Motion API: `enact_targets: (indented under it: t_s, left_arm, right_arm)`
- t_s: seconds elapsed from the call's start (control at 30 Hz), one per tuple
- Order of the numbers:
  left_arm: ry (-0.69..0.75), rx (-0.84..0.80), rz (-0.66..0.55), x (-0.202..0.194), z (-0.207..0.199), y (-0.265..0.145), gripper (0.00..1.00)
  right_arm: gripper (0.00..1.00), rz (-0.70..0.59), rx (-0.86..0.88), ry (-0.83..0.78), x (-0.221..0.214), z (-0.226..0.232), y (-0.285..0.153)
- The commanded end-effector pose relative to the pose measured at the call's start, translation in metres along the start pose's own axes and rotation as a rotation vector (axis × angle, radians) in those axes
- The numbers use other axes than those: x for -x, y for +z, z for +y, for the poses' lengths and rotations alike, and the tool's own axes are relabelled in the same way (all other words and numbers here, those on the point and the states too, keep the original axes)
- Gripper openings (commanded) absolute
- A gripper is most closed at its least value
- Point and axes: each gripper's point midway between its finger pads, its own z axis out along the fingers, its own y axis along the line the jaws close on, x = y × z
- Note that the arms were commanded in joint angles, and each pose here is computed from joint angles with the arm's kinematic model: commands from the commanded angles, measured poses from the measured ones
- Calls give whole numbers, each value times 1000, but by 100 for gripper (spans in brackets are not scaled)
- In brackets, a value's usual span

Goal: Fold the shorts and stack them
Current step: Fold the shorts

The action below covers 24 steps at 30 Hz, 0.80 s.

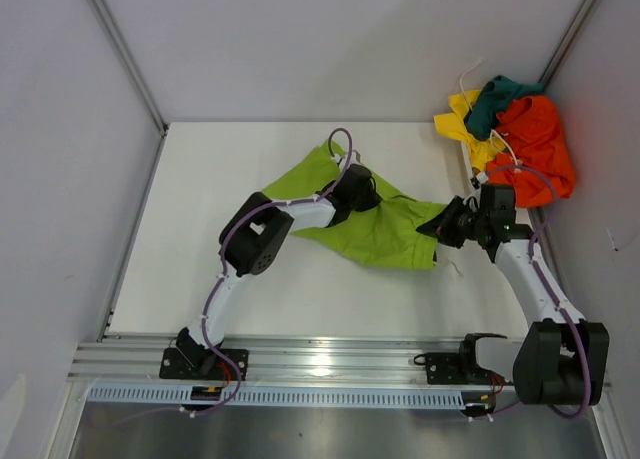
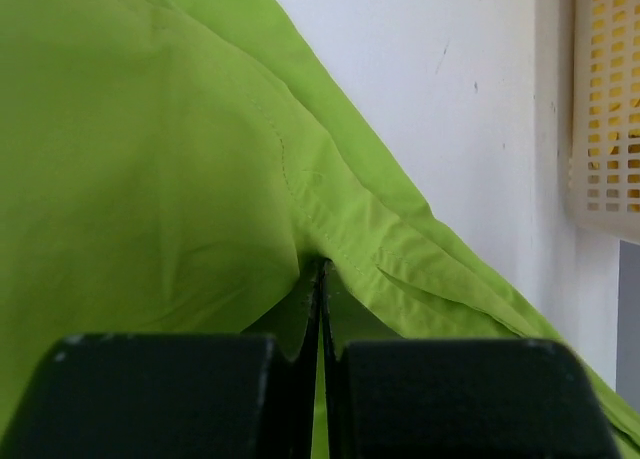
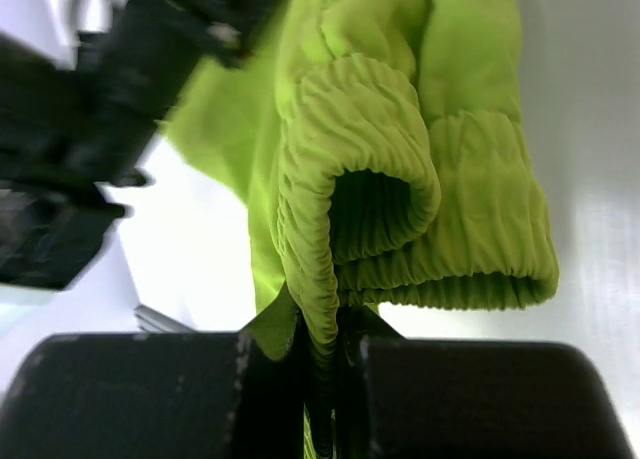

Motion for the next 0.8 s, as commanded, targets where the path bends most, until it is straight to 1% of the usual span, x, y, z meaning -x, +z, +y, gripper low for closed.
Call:
enact_targets:
  t_s: [0.0, 0.03, 0.1, 0.17, 0.23, 0.27, 0.33, 0.37, 0.4, 0.47, 0.5, 0.53, 0.6, 0.63, 0.73, 0.77]
  left_arm:
    - [-6, -30, -46, 2, -22, -3, 0]
    - [0, -22, -41, -7, -19, -6, 0]
    - [-3, -42, -58, -9, -26, -10, 0]
    - [-7, -61, -81, -11, -31, -16, 0]
    - [-13, -54, -76, -18, -22, -21, 0]
    - [-24, -78, -96, -9, -32, -28, 0]
    - [-20, -80, -96, -8, -29, -35, 1]
    - [-18, -92, -111, 3, -37, -44, 1]
    - [-10, -90, -116, 6, -37, -49, 2]
    - [7, -94, -134, 20, -40, -59, 12]
    - [7, -115, -147, 30, -48, -70, 16]
    - [12, -117, -147, 32, -45, -75, 25]
    - [12, -154, -159, 49, -53, -92, 37]
    - [21, -154, -156, 51, -50, -96, 45]
    - [36, -182, -181, 73, -53, -120, 55]
    - [42, -156, -173, 72, -39, -123, 55]
  right_arm:
    - [0, 0, 69, 44, 5, 37, -21]
    - [0, -3, 69, 52, 8, 40, -20]
    - [0, 13, 90, 32, 8, 53, -20]
    - [0, 24, 94, 35, 11, 57, -17]
    - [0, 28, 103, 24, 14, 63, -20]
    - [0, 27, 96, 9, 15, 62, -20]
    - [0, 35, 68, 2, 16, 58, -23]
    - [0, 44, 61, -3, 15, 56, -23]
    - [0, 67, 58, -9, 12, 52, -24]
    - [0, 68, 48, -5, 15, 44, -26]
    - [0, 77, 37, -13, 13, 40, -28]
    - [0, 75, 34, -18, 14, 38, -29]
    - [0, 78, 22, -14, 13, 32, -31]
    - [0, 79, 18, -23, 13, 29, -31]
    - [0, 94, 2, -37, 11, 22, -30]
    - [0, 97, 0, -45, 11, 20, -29]
